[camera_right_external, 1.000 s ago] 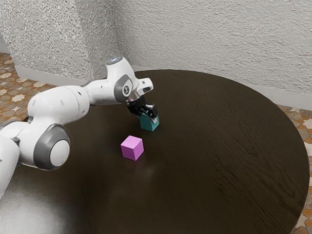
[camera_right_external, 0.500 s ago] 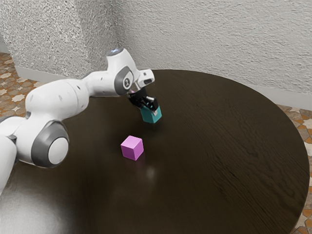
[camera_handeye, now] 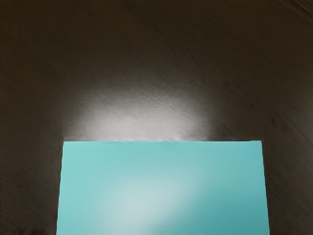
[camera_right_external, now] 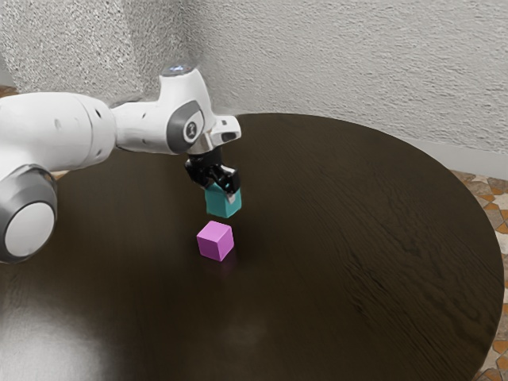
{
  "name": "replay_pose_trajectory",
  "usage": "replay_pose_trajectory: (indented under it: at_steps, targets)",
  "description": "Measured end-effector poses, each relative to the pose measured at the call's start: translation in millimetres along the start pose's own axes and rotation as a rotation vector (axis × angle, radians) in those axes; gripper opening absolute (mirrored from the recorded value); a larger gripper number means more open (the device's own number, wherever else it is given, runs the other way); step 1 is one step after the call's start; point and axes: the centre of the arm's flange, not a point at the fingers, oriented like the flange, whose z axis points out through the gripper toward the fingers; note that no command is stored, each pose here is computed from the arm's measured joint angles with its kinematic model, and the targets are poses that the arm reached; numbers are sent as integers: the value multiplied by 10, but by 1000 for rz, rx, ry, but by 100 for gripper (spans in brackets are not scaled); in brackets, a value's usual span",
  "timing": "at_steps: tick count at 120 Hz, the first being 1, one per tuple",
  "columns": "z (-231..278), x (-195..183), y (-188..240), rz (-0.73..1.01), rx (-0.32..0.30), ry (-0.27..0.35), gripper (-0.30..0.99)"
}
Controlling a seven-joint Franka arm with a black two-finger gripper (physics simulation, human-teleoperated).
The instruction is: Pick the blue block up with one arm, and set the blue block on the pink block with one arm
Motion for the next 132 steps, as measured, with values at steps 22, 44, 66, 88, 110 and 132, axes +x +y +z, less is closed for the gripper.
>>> replay_pose_trajectory:
  at_steps: [22, 44, 66, 88, 110, 132]
  targets:
    - [153, -255, -54, -63, 21, -38, 33]
    - [174, -270, -55, -83, 15, -35, 33]
    - [172, -329, 49, -70, 19, -42, 33]
    - [171, -440, 10, -76, 26, -57, 34]
    - [176, -463, -59, -73, 38, -62, 34]
    - [144, -427, -108, -54, 55, -57, 34]
